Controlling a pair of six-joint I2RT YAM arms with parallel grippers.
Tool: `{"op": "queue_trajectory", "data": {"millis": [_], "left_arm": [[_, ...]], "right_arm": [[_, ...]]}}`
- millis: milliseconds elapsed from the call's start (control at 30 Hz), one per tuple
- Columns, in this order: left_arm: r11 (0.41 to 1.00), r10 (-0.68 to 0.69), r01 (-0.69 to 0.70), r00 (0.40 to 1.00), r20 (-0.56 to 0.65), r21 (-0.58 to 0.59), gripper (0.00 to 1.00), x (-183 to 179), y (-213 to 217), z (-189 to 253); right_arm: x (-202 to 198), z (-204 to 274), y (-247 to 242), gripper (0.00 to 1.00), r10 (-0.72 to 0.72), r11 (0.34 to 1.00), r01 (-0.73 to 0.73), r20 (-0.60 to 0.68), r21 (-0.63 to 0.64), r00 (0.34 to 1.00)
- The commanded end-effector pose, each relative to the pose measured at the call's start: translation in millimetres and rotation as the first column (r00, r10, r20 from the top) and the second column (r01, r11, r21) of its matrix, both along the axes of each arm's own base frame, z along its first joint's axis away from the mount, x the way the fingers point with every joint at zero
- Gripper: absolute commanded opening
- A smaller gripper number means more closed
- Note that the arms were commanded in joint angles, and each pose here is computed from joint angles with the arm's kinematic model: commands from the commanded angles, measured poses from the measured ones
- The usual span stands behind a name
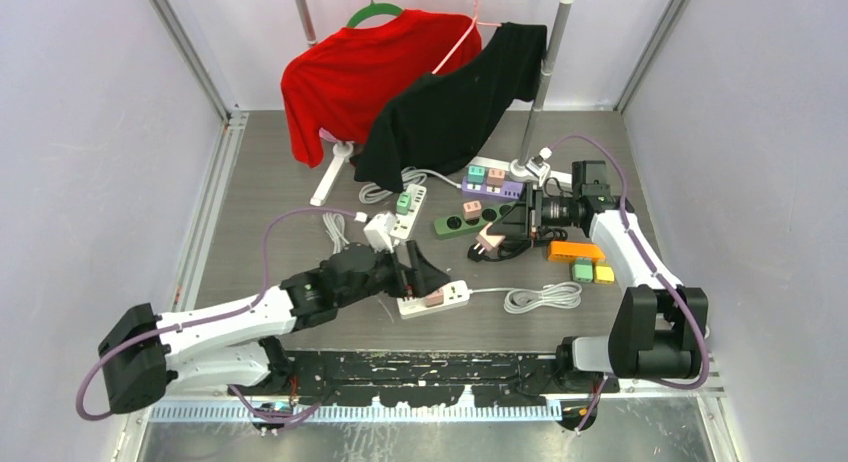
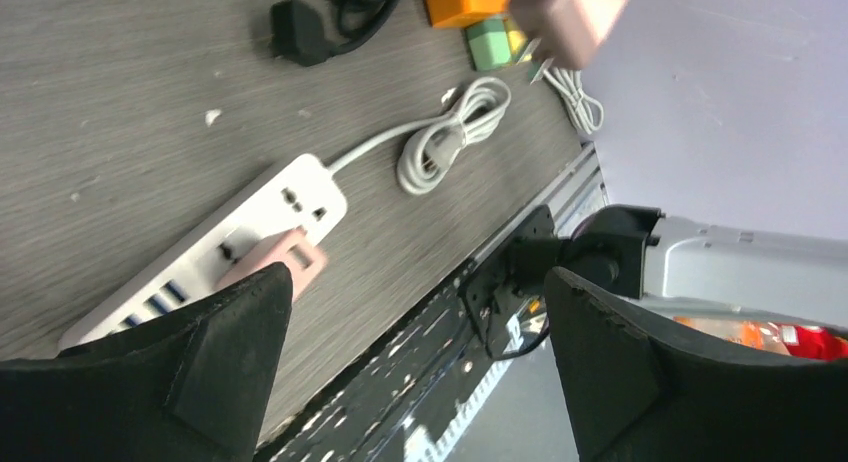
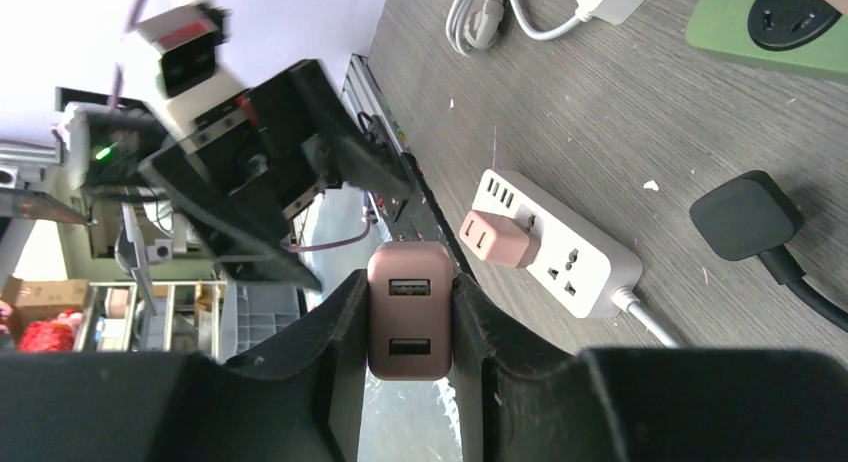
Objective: Pull the plug off the socket
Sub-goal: Place the plug at the center of the board.
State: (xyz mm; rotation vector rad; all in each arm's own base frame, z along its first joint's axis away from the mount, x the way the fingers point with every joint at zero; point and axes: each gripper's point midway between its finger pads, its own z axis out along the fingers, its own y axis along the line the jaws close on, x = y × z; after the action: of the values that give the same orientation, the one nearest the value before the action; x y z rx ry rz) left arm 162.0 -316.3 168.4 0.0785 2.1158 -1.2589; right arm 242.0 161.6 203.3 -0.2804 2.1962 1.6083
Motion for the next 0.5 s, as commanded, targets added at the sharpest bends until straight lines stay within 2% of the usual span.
{"op": "queue_trajectory", "data": {"millis": [0, 100, 167, 233, 367, 400, 467], "left_arm": [[0.967, 0.181, -0.191, 0.981, 0.074, 0.17, 0.95, 24, -8, 24], [0.921, 0.197, -0.235, 0.969, 0.149, 0.312, 0.95, 32, -16, 24], [0.884, 0.109, -0.201, 0.967, 0.231, 0.421, 0.96, 37, -29, 15], [0.864, -0.012, -0.145, 0.952, 0.306, 0.483, 0.96, 40, -44, 16], [0.85, -0.301, 0.07, 0.877, 0.373, 0.522, 1.0, 26, -79, 25], [0.842, -0.348, 0.105, 0.855, 0.384, 0.529, 1.0, 24, -85, 28], [0.83, -0.381, 0.143, 0.851, 0.362, 0.539, 1.0, 30, -88, 31]], "right_arm": [[9, 3, 1, 0.01, -0.011, 1.0, 0.011, -0.024, 0.023, 1.0], [9, -1, 1, 0.01, -0.009, 1.0, 0.01, -0.044, 0.024, 0.999], [10, -4, 2, 0.01, -0.005, 0.999, 0.008, -0.072, 0.031, 0.997], [11, -6, 2, 0.01, -0.001, 0.999, 0.004, -0.092, 0.035, 0.996], [10, -10, 2, 0.01, 0.006, 1.0, -0.005, -0.096, 0.02, 0.995], [9, -10, 2, 0.01, 0.009, 1.0, -0.007, -0.095, 0.02, 0.995], [9, -9, 3, 0.01, 0.013, 1.0, -0.011, -0.094, 0.022, 0.995]]}}
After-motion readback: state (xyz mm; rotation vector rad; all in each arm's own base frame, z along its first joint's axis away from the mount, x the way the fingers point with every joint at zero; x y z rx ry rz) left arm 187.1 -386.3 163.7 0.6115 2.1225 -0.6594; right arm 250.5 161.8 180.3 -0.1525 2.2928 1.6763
